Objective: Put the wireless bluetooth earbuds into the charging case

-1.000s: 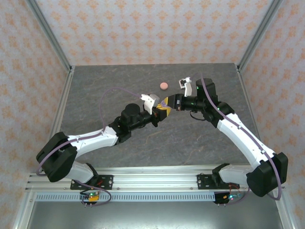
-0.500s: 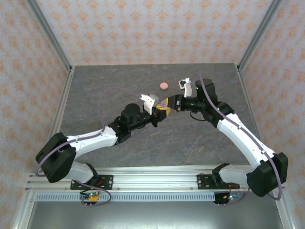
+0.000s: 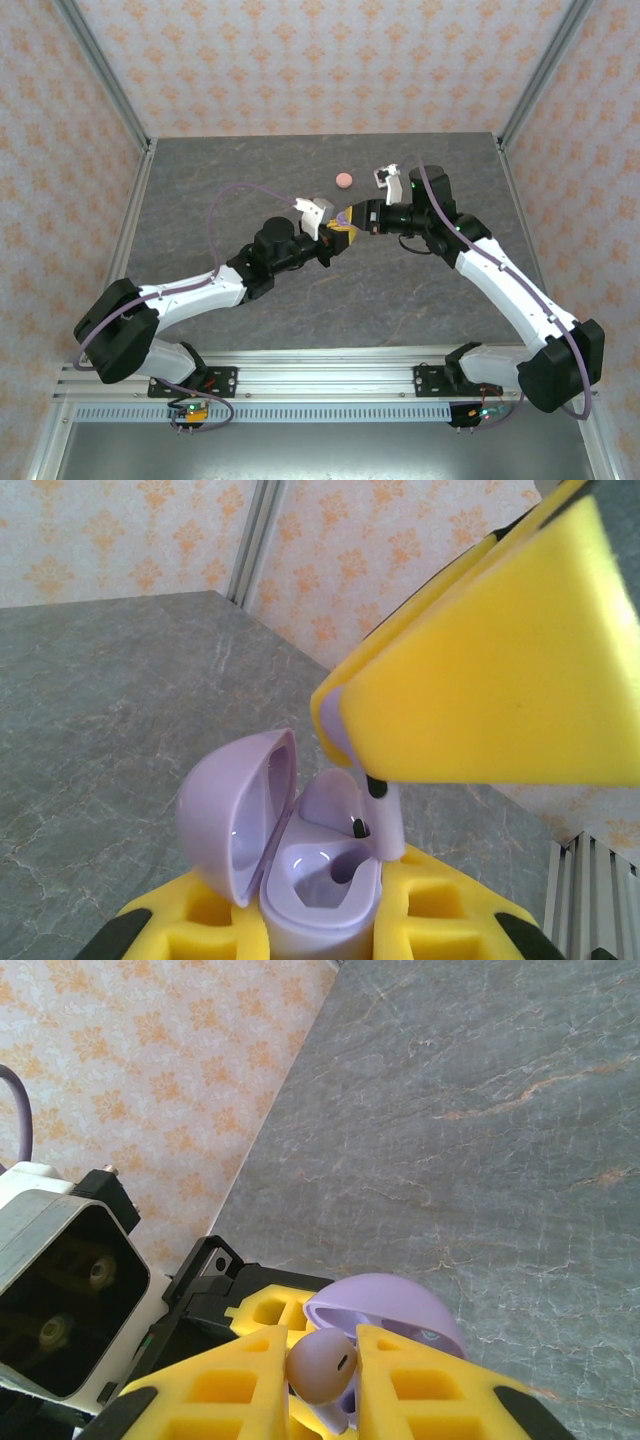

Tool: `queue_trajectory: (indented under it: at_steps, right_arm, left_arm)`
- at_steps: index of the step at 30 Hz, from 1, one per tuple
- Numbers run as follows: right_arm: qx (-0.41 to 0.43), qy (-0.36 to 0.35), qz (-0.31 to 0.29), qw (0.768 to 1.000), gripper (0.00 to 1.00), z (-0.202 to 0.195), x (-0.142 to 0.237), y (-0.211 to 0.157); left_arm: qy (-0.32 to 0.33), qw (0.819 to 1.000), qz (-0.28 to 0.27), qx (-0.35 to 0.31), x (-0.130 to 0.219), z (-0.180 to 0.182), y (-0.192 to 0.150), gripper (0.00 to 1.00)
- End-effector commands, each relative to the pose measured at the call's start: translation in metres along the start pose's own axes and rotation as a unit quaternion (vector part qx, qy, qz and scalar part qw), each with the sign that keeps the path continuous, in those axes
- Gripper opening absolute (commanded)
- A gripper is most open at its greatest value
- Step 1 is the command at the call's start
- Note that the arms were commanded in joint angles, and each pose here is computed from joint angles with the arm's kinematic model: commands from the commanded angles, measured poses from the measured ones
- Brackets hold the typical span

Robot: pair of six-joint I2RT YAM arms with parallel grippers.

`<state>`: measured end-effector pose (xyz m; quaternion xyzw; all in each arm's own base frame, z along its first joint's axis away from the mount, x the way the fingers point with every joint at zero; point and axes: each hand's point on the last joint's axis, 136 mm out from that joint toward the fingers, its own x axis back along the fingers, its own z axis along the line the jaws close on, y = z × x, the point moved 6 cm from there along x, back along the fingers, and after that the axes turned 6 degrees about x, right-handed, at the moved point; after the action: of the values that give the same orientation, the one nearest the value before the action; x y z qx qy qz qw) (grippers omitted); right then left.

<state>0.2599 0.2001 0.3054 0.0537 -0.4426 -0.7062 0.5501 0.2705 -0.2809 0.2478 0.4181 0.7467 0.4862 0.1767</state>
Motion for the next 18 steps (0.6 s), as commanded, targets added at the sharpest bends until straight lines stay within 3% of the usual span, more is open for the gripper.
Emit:
queue_trajectory:
  at_steps: [1, 18]
  right_arm:
    - [0.01, 0.016, -0.02, 1.0, 0.21, 0.0137, 0.0054, 0.0106]
    - [0.006, 0.009, -0.02, 1.0, 0.21, 0.0124, 0.0045, 0.0094]
  left_arm:
    - [-0.015, 0.999, -0.046, -0.006, 0.0023, -0.0131, 0.0268, 0.0]
    - [-0.013, 0.998, -0.062, -0.003, 0.0014, -0.0135, 0.033, 0.01]
